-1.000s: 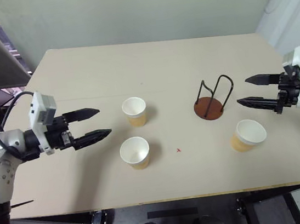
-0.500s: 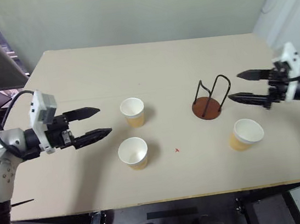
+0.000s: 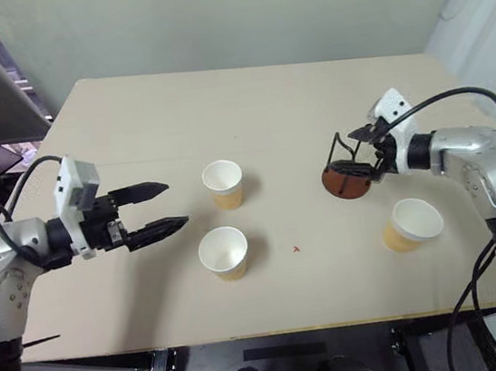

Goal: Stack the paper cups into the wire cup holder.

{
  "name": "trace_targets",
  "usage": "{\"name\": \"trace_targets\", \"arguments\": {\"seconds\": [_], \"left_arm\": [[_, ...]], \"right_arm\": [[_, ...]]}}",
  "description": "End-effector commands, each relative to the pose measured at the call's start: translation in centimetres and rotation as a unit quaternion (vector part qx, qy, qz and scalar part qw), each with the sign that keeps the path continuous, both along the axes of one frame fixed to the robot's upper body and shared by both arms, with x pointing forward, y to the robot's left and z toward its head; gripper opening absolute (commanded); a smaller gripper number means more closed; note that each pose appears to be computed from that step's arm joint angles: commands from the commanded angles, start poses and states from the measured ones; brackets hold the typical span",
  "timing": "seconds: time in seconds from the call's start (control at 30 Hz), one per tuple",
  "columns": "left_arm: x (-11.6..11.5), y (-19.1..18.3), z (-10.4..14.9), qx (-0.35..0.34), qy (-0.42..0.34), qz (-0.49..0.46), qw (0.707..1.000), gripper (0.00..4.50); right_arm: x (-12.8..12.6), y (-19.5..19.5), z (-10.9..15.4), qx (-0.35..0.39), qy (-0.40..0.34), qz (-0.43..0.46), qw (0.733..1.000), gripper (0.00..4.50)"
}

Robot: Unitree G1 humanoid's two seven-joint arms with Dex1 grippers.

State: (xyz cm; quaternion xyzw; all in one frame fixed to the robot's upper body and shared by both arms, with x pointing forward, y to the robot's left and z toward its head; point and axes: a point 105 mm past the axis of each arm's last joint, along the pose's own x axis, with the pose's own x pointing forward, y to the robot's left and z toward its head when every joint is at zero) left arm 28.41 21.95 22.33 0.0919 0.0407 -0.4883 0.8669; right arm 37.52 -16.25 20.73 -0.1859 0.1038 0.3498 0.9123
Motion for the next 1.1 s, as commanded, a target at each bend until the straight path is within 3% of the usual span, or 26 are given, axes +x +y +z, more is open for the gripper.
{"name": "trace_targets", "arguments": {"seconds": [0.03, 0.07, 0.43, 0.73, 0.87, 1.1], "left_arm": [[-0.5, -0.1, 1.2, -0.001, -0.03, -0.004, 1.0, 4.5], [-0.5, -0.1, 1.2, -0.001, -0.03, -0.004, 1.0, 4.5], [-0.4, -0.1, 1.4, 0.001, -0.031, -0.006, 1.0, 4.5], [-0.8, -1.1, 2.1, 0.024, -0.034, -0.051, 0.998, 4.5], [-1.8, -2.2, 2.0, 0.062, -0.02, -0.107, 0.992, 4.5], [-4.0, -4.0, 1.6, 0.131, 0.009, -0.217, 0.967, 4.5]], "right_arm": [[0.7, -0.3, 1.0, -0.008, -0.022, -0.023, 0.999, 4.12], [0.8, -0.3, 0.9, -0.008, -0.023, -0.024, 0.999, 3.92], [0.1, 0.3, 0.9, -0.007, -0.017, 0.0, 1.0, 0.02], [-2.8, 3.0, 1.7, -0.024, -0.045, 0.141, 0.989, 0.02], [-5.9, 5.5, 3.3, 0.007, -0.061, 0.266, 0.962, 0.02], [-10.7, 7.9, 1.3, -0.026, -0.009, 0.426, 0.904, 0.02]]}}
